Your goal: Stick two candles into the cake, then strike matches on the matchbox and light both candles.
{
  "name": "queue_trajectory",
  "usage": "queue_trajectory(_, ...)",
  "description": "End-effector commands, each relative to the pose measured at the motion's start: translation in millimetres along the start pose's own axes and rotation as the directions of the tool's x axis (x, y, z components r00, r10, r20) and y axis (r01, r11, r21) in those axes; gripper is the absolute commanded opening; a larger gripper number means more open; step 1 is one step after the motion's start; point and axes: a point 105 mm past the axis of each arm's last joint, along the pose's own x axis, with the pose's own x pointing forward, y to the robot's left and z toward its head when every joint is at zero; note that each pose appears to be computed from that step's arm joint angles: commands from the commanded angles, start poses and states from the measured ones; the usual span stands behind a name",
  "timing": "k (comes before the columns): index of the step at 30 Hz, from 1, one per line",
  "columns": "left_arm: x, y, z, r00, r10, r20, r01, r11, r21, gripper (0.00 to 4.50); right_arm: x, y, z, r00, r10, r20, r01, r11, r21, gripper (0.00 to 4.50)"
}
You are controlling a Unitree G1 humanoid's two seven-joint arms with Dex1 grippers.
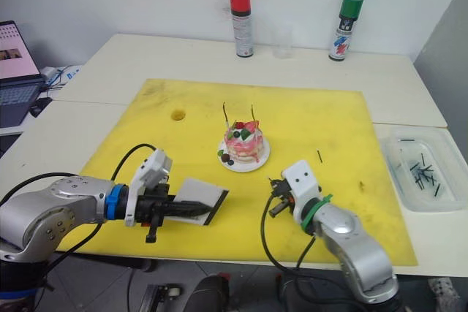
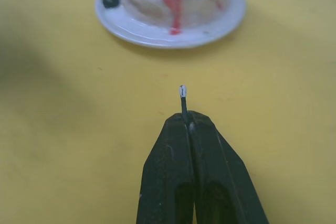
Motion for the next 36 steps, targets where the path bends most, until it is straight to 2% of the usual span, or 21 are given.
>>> queue_trajectory(1, -1, 1, 8, 0.999, 0.012, 0.045, -0.010, 0.999, -0.035, 0.00, -4, -7, -2, 0.999, 0.028, 0.040, -0.025, 0.998, -0.065, 0.03)
queue_trajectory(9, 3, 2, 10, 0.999, 0.014, 0.048, -0.011, 0.998, -0.054, 0.00, 2, -13, -20, 0.998, 0.026, 0.063, -0.022, 0.998, -0.060, 0.03)
queue_trajectory(12, 3, 2, 9, 0.999, 0.014, 0.044, -0.012, 0.999, -0.053, 0.00, 3, -14, -19, 0.997, 0.023, 0.079, -0.018, 0.998, -0.062, 0.67)
queue_trajectory(15, 4, 2, 9, 0.999, 0.013, 0.041, -0.011, 0.999, -0.053, 0.00, 4, -12, -15, 0.994, 0.036, 0.105, -0.027, 0.996, -0.086, 1.65)
queue_trajectory(23, 5, 2, 9, 0.999, 0.011, 0.039, -0.009, 0.999, -0.048, 0.00, 7, -8, -12, 0.990, 0.044, 0.136, -0.036, 0.998, -0.055, 1.65)
queue_trajectory(36, 7, 3, 10, 0.999, 0.008, 0.038, -0.006, 0.999, -0.047, 0.00, 12, -1, -17, 0.994, 0.053, 0.100, -0.049, 0.998, -0.039, 1.65)
